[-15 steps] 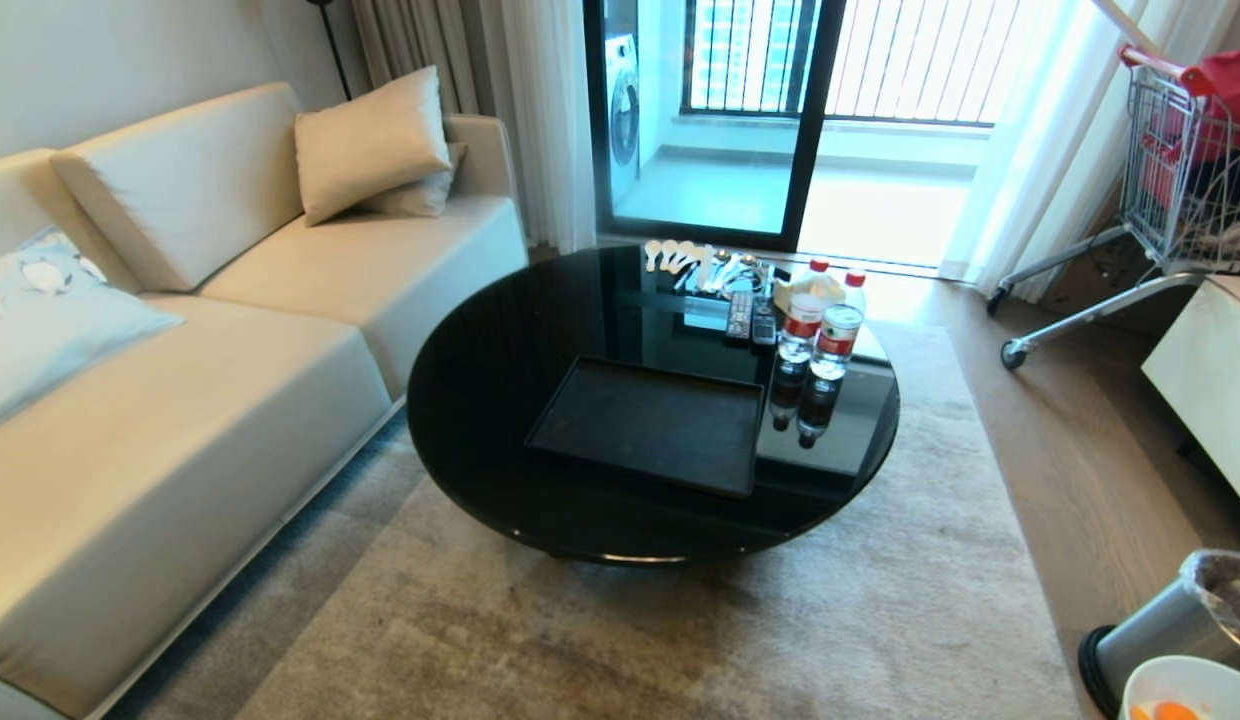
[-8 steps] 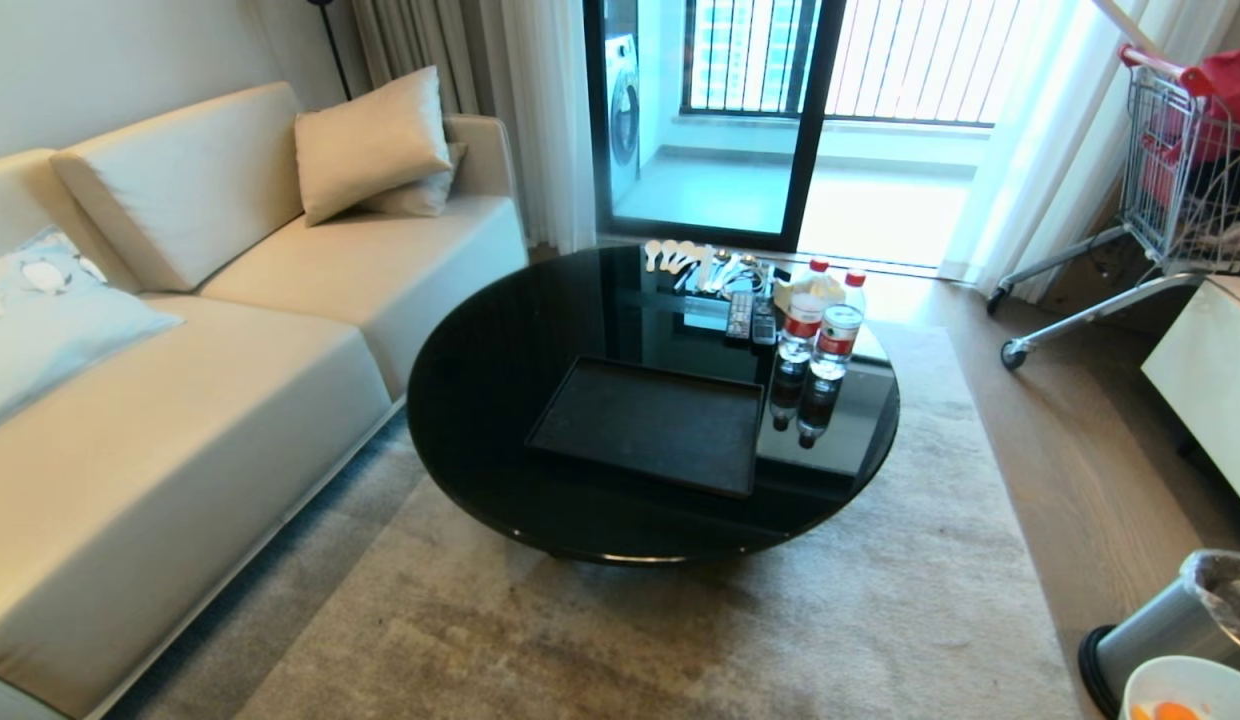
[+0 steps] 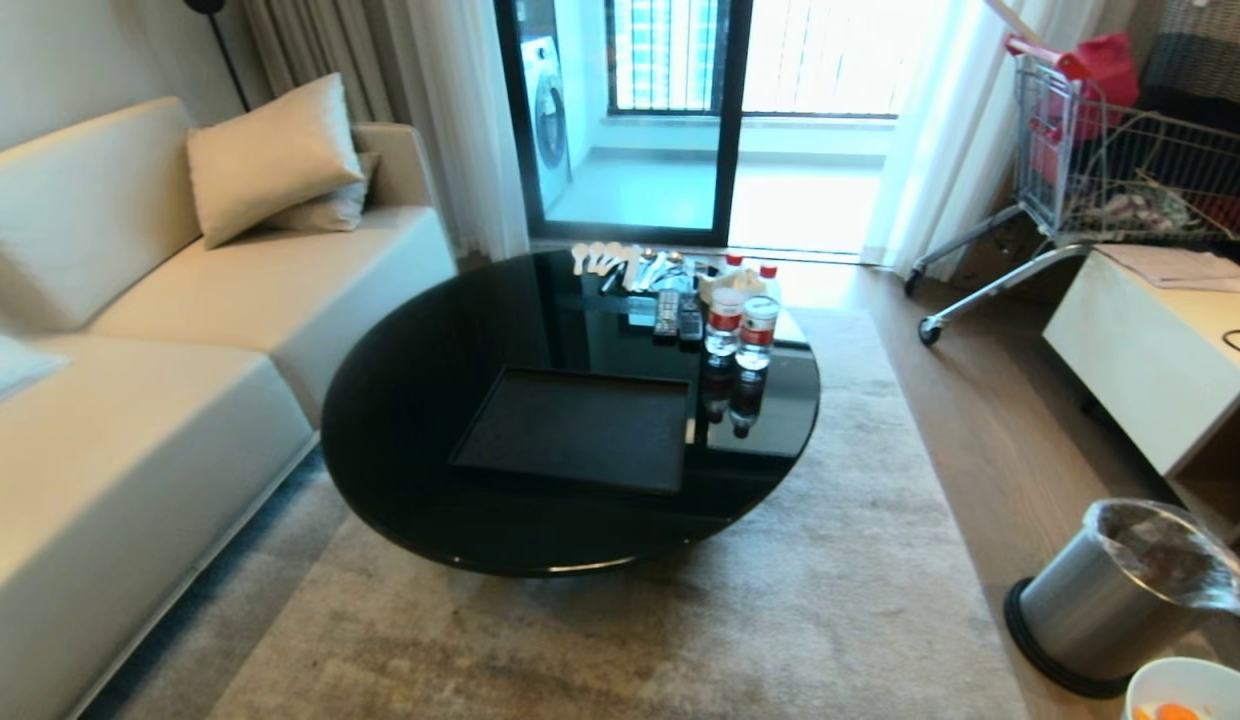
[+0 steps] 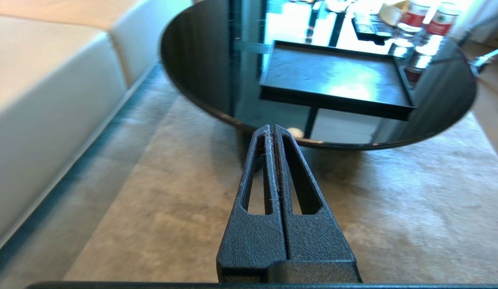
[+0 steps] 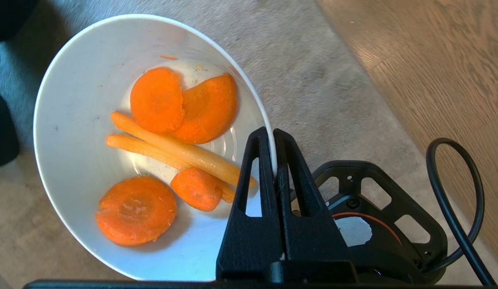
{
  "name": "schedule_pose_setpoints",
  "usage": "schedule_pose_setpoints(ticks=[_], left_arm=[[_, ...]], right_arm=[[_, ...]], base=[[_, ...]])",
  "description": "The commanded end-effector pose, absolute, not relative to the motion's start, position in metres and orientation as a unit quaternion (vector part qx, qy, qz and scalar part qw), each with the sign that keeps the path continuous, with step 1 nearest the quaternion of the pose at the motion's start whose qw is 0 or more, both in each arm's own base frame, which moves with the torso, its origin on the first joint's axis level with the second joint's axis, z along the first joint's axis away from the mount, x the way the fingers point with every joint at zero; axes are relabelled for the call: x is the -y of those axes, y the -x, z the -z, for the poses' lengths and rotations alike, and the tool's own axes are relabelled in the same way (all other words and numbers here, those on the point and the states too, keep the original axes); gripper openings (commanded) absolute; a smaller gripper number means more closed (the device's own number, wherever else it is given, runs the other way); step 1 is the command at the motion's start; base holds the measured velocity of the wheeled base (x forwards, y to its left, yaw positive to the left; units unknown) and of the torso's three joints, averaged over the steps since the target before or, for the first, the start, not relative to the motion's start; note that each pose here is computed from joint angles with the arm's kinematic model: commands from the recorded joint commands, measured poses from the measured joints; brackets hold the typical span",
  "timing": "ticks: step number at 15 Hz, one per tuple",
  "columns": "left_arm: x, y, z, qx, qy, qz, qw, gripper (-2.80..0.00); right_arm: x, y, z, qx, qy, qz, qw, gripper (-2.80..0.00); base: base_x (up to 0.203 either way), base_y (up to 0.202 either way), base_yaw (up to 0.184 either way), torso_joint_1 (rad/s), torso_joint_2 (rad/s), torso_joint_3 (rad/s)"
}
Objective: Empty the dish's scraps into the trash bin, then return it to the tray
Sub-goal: Move the bowl over the trash can
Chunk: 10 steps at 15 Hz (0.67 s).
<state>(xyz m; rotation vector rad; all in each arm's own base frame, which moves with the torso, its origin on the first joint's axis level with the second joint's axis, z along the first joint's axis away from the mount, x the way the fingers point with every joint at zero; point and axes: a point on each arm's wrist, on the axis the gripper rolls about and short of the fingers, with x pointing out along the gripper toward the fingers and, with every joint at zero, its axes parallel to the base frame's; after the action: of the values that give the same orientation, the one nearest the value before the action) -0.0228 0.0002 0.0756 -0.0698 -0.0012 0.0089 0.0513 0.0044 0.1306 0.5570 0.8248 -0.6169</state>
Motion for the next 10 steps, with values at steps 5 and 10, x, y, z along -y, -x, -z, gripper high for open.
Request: schedule_pose_setpoints(ticks=[5,10], left_arm=[[-0.0002,0.0228,-0.0756,0.001,0.035,-0.005,0.999,-2.8],[-0.0002,0.0228,-0.0756,0.001,0.035,-0.005,0.999,-2.8]], right_arm=[[-0.0033,-0.0474,-0.1286,-0.39,-0.262,0.294,0.832,-2.8],[-0.0028,-0.0461,-0.1281,-0.392,-0.261,0.296,0.831,-2.8]], base=[[0.001,0.01,-0.168,0.002,0.0,0.004],[-0.001,0.011,-0.166,0.001,0.0,0.002]])
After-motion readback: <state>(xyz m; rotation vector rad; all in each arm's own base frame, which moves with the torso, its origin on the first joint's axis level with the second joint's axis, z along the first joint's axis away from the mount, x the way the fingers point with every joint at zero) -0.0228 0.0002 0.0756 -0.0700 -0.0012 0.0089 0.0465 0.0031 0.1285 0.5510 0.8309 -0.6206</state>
